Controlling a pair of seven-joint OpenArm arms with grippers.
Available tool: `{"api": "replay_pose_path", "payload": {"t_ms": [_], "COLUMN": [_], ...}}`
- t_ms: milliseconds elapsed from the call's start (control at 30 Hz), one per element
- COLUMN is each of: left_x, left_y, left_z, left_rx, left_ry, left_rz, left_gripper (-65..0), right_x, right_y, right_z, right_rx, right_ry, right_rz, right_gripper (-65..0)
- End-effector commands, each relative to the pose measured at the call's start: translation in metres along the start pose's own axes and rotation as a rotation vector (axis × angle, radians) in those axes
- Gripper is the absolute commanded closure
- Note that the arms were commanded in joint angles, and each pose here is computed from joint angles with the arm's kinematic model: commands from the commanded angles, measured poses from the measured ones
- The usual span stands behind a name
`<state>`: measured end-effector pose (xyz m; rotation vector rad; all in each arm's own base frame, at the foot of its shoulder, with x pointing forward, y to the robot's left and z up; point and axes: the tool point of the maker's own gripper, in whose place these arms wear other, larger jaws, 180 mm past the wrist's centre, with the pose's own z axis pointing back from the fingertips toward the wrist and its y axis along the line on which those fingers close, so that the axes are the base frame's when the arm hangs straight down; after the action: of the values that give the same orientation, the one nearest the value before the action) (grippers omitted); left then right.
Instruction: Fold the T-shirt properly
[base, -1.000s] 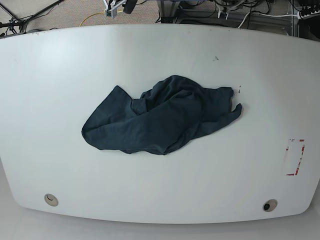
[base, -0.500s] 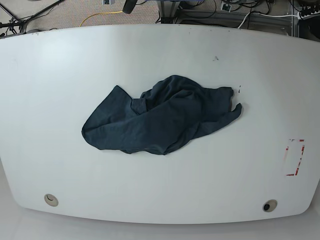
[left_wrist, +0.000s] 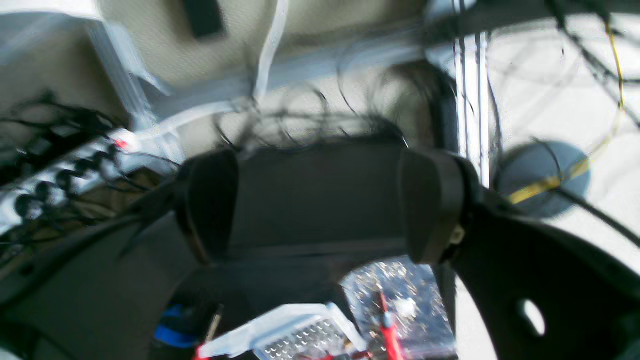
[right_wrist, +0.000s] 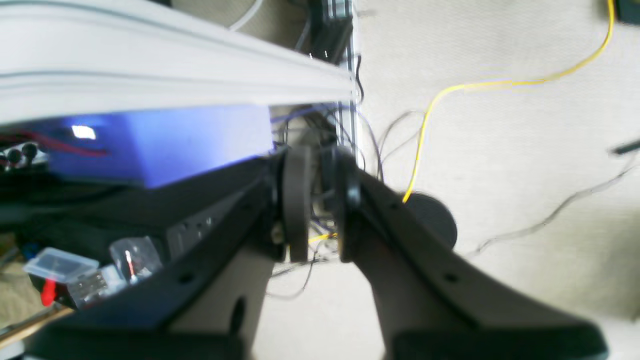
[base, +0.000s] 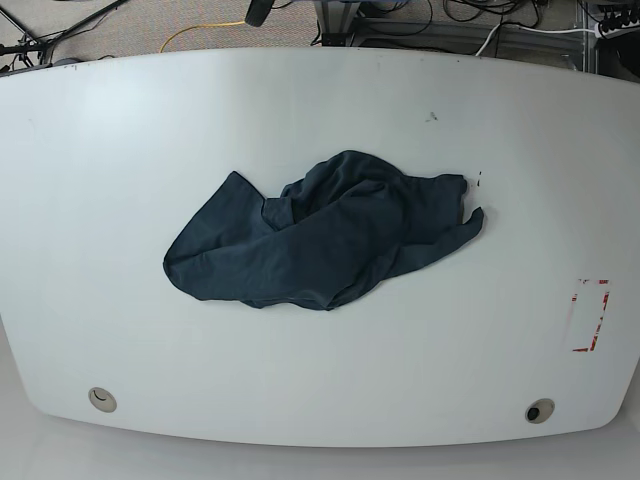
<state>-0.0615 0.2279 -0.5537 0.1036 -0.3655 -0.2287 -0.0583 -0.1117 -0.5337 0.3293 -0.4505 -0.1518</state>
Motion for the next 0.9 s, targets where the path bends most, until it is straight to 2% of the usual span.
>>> {"api": "replay_pose_path", "payload": {"t_ms": [0,133,333,533,867], "left_x": [0.006,0.018,0.042,0.069,0.13], "left_y": [0.003,0.0,0.015,0.022,0.045], "left_z": [0.014,0.034,0.063,0.087,0.126], "left_rx": [0.003,-0.004,0.038,0.057,0.121], "left_ry": [-0.032,-0.079,-0.154,-0.226,-0.386], "left_rz": [-0.011,-0.02,-0.018,-0.032,-0.065], "left_gripper": [-45.8,-45.8,-45.8,-45.8,-45.8], "right_x": [0.003,0.015,0.037,0.053,0.105], "right_y": [0.005,0.01,0.024,0.039,0.07], "right_z": [0.013,0.026,0.049,0.065,0.094], "right_rx": [0.009,0.015,0.033,0.053,0.087], "right_ry": [-0.023,-0.056,-0.114,-0.075,-0.141], "right_rz": [0.006,0.029,0.068,0.122,0.216], "right_gripper": [-7.8,-7.8,-7.8,-7.8,-7.8]}}
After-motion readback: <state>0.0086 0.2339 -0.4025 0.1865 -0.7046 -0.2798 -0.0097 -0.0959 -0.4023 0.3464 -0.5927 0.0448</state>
